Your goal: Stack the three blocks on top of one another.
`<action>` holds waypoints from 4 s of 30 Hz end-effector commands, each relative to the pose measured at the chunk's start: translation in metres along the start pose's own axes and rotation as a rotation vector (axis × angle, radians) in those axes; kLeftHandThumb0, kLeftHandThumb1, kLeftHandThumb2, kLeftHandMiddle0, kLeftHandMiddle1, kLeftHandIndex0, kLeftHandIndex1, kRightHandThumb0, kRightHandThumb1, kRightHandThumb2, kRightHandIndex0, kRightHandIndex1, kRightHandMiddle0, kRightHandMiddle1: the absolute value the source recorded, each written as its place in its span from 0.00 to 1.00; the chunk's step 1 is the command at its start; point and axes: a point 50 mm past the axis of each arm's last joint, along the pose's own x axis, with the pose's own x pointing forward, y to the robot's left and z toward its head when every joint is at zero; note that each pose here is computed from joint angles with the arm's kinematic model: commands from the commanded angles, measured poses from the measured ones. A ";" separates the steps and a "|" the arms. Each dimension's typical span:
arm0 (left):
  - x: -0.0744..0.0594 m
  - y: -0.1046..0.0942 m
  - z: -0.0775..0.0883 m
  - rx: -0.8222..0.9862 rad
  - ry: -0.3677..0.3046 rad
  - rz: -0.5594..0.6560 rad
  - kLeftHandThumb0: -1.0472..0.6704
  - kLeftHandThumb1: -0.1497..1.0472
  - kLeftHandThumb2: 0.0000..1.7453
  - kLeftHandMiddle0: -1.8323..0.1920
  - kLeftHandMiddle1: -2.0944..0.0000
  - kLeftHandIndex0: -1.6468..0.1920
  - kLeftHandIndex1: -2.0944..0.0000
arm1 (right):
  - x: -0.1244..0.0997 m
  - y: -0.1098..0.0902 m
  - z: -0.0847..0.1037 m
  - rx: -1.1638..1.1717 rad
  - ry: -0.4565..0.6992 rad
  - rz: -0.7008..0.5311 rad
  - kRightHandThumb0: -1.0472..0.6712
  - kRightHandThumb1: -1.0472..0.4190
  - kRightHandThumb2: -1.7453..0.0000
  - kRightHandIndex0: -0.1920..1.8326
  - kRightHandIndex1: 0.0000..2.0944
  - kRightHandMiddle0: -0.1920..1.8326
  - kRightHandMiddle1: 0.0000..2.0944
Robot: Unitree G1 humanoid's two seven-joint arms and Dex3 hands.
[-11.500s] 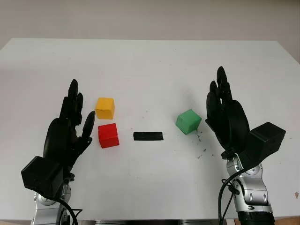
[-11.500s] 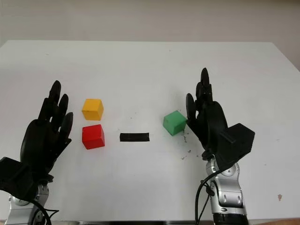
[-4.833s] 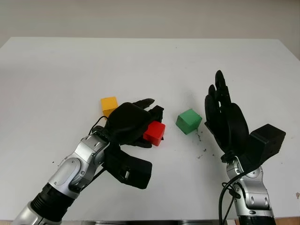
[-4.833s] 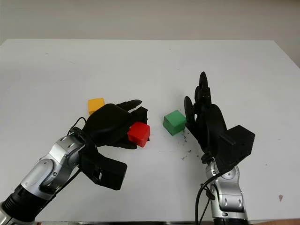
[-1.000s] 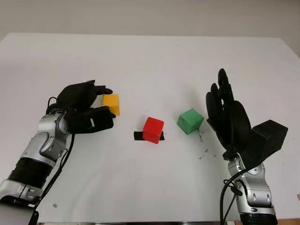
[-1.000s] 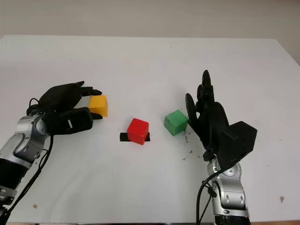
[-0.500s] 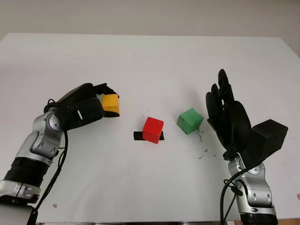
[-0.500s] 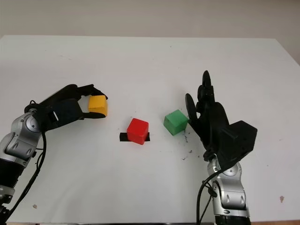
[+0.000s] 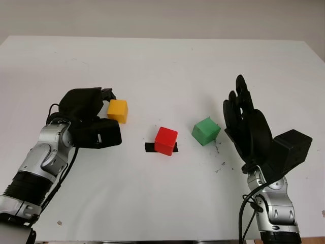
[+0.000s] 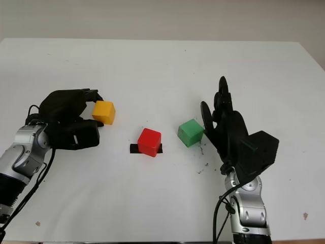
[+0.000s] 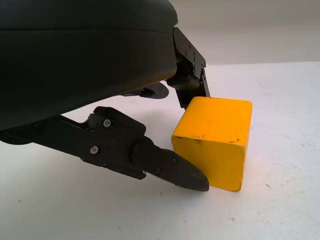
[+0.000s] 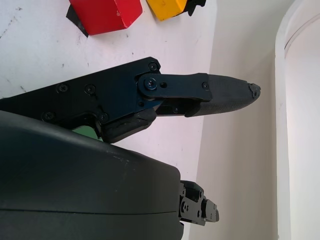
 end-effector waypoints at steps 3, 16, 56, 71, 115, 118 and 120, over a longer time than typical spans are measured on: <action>-0.002 -0.001 0.000 -0.064 -0.038 0.012 0.43 0.98 0.03 0.71 0.97 0.69 0.48 | 0.001 -0.002 0.005 -0.004 -0.020 -0.009 0.13 0.00 0.77 0.02 0.03 0.04 0.03; -0.005 0.012 -0.001 -0.636 -0.176 0.020 0.40 1.00 0.03 0.71 0.97 0.76 0.32 | 0.002 -0.002 0.003 -0.005 -0.024 -0.001 0.15 0.00 0.76 0.02 0.03 0.04 0.03; -0.040 -0.007 0.070 -1.042 -0.495 -0.230 0.34 1.00 0.04 0.85 0.98 0.76 0.23 | 0.003 -0.001 0.005 0.003 -0.033 0.007 0.14 0.00 0.79 0.01 0.03 0.02 0.03; -0.030 -0.016 0.072 -1.035 -0.480 -0.272 0.34 1.00 0.06 0.85 0.97 0.79 0.20 | 0.005 0.000 0.006 -0.004 -0.028 0.002 0.14 0.00 0.79 0.01 0.03 0.03 0.03; -0.026 -0.016 0.066 -1.029 -0.469 -0.260 0.36 1.00 0.05 0.83 0.97 0.78 0.23 | 0.004 0.000 0.005 -0.010 -0.028 0.014 0.14 0.00 0.78 0.00 0.02 0.02 0.02; -0.026 -0.017 0.066 -1.029 -0.466 -0.256 0.36 1.00 0.05 0.83 0.97 0.78 0.24 | 0.004 -0.001 0.004 -0.007 -0.029 0.011 0.13 0.00 0.78 0.00 0.02 0.02 0.03; -0.026 -0.017 0.066 -1.025 -0.465 -0.253 0.36 1.00 0.05 0.83 0.97 0.79 0.24 | 0.003 0.000 0.004 -0.006 -0.028 0.010 0.14 0.00 0.79 0.01 0.03 0.02 0.03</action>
